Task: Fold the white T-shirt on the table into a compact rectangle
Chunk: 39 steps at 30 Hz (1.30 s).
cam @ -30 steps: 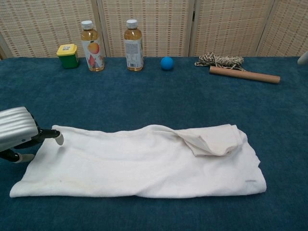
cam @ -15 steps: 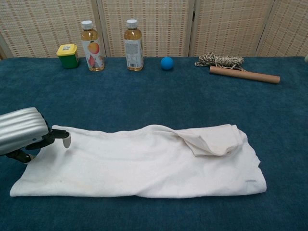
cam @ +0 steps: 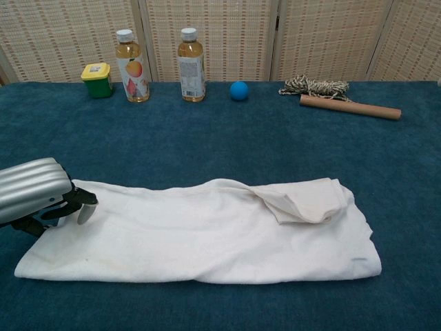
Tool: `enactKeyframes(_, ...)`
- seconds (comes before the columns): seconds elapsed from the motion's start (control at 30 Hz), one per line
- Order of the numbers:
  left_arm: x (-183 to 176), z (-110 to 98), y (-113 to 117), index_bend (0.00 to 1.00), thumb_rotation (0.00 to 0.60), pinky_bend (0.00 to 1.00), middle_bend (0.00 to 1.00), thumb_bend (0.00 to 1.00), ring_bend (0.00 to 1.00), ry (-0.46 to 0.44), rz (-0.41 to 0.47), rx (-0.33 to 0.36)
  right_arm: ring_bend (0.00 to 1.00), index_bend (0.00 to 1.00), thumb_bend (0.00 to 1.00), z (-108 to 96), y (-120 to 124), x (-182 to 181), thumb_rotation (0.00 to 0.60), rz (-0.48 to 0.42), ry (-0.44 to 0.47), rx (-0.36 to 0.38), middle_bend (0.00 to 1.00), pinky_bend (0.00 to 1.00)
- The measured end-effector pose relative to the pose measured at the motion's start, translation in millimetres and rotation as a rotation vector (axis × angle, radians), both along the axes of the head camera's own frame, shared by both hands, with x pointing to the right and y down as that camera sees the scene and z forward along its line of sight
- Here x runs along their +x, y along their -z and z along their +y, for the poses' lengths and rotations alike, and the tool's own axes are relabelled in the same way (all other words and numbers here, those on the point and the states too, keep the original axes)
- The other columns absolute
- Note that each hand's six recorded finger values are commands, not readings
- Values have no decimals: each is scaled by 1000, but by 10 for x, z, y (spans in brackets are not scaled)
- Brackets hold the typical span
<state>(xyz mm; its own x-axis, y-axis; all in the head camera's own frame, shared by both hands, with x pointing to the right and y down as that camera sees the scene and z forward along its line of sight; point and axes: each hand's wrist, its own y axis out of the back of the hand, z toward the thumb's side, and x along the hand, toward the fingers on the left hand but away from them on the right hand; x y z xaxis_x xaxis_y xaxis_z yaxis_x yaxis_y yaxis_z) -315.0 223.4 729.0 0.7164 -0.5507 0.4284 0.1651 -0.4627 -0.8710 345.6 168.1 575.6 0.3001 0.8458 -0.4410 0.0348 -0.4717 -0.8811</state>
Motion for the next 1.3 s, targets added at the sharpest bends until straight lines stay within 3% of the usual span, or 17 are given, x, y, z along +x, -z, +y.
enactKeyframes(0.33, 42, -23, 1, 662, 600, 1000, 921, 469, 879, 16, 17, -16, 945, 229, 576, 4, -11, 17, 600, -5, -4, -1, 962, 959)
enactKeyframes(0.77, -7, -41, 97, 694, 600, 1000, 925, 540, 882, 85, 63, -54, 945, 229, 576, 4, -5, -1, 600, -21, -3, 5, 963, 960)
enactKeyframes(1.3, -722, -146, 267, 699, 600, 1000, 925, 547, 882, 269, -33, -51, 946, 229, 576, -37, 1, -101, 600, -55, 11, 21, 963, 960)
